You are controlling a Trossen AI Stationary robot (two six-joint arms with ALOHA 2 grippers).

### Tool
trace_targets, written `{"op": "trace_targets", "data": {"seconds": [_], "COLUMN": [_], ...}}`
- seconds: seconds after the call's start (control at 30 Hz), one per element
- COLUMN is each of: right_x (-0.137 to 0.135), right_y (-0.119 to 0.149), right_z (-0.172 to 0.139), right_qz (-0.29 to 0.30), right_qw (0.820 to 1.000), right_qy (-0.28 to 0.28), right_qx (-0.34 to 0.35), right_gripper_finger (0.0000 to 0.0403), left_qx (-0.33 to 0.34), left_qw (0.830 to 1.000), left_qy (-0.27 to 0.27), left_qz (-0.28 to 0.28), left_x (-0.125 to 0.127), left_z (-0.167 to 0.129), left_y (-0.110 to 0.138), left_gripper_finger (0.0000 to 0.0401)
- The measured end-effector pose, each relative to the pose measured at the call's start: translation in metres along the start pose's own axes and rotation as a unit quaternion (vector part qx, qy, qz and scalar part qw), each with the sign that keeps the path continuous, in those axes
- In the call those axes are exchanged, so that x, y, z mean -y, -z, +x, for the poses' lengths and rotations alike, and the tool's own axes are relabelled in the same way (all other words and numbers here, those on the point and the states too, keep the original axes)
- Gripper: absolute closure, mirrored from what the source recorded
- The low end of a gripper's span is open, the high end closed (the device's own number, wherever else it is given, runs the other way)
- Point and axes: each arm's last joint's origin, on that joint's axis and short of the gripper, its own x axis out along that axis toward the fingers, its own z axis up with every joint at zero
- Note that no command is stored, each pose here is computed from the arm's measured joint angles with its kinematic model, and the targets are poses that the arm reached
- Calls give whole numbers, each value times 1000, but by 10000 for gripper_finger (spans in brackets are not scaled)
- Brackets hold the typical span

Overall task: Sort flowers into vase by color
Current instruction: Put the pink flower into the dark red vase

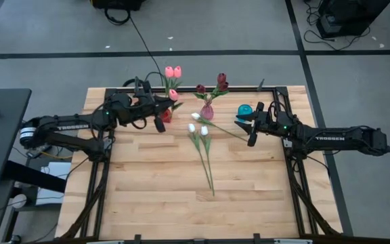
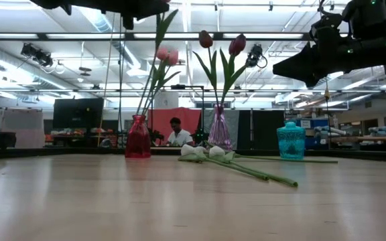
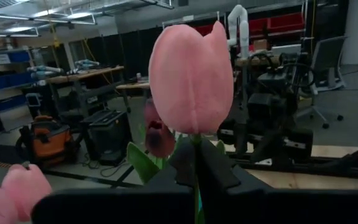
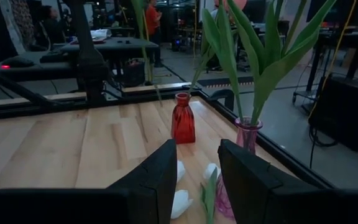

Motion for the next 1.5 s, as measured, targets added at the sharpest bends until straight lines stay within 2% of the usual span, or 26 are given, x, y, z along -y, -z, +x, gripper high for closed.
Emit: {"op": "trace_targets", "data": {"seconds": [0.33,0.5,0.83,0.93,1.1,1.23,1.5], "right_x": [0,0,0,0,0,0,0], "right_y": [0,0,0,0,-1,-1,0], "right_z": [0,0,0,0,0,0,0], "right_qz": [2,2,2,2,6,14,14], "right_qw": [1000,1000,1000,1000,1000,1000,1000], "right_qy": [0,0,0,0,0,0,0], "right_qx": [1,1,1,1,3,5,0], "right_gripper_finger": [270,270,270,270,270,270,270], "left_qx": [-8,11,-23,-35,-58,-33,35], "left_qw": [1000,1000,1000,999,998,998,998], "left_qy": [1,-1,-11,-7,0,-2,-11], "left_qz": [1,-1,-9,-19,-38,-48,-44], "left_x": [1,-2,-3,-1,3,4,-1], "left_z": [-9,-21,-27,-22,-21,-27,-41], "left_y": [-4,-15,-11,-4,26,39,19], "left_gripper_finger": [394,394,394,394,394,394,394]}}
